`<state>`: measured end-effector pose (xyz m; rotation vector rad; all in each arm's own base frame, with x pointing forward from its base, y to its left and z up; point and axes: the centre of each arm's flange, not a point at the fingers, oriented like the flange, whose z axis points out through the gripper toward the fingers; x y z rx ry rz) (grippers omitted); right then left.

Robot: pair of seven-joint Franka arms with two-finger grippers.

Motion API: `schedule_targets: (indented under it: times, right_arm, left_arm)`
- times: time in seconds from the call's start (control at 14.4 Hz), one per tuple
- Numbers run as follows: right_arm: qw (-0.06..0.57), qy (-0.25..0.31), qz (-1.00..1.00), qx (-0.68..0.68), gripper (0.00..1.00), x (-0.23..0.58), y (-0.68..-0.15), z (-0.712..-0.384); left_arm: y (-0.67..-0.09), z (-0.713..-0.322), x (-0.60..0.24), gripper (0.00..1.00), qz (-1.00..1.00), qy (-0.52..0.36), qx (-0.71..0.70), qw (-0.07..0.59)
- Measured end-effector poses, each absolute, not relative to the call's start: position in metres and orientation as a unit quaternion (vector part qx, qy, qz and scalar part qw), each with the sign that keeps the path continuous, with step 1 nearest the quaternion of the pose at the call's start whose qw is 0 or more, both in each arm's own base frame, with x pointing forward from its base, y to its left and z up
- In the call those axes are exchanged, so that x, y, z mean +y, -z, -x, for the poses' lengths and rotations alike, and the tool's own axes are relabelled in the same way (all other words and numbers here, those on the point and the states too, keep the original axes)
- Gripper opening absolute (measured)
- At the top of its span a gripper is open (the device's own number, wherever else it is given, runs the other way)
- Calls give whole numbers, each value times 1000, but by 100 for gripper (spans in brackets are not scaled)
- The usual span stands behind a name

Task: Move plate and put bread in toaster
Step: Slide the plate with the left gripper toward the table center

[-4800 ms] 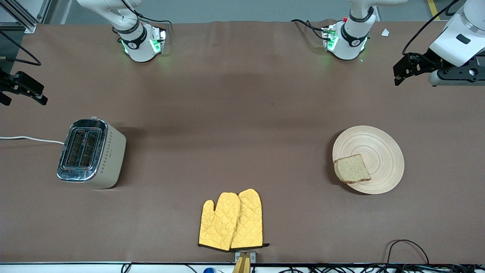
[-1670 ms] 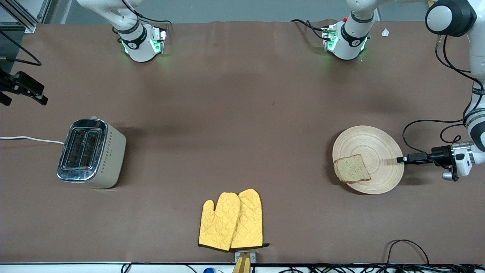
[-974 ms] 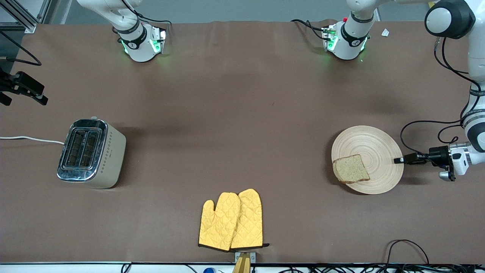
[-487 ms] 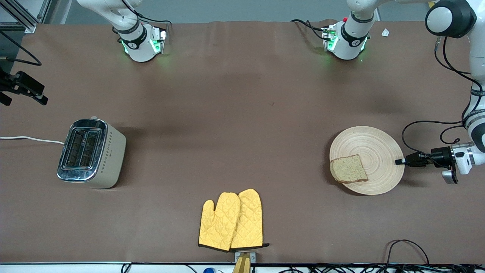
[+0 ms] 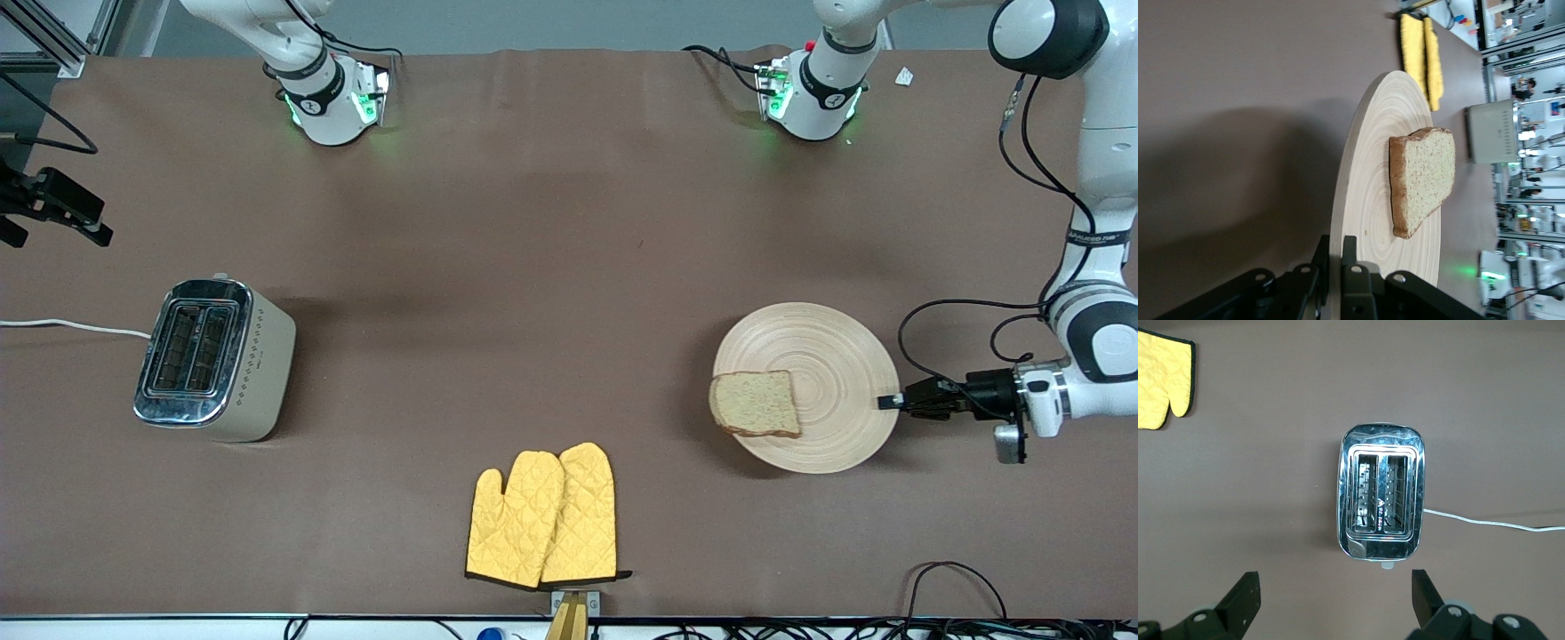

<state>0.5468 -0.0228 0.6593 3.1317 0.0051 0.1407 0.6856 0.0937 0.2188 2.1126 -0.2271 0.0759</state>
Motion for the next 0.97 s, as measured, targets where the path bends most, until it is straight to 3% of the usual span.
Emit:
schedule_targets:
  times: [0.49,0.97]
  right_arm:
    - [3,-45,-999,2,100,-23,-659,-547]
    - [3,-45,-999,2,100,-23,-659,-547]
  left_arm:
    - [-243,-691,-53,10,-842,20,-83,532]
    - [-208,-650,-186,10,-844,48,-81,529]
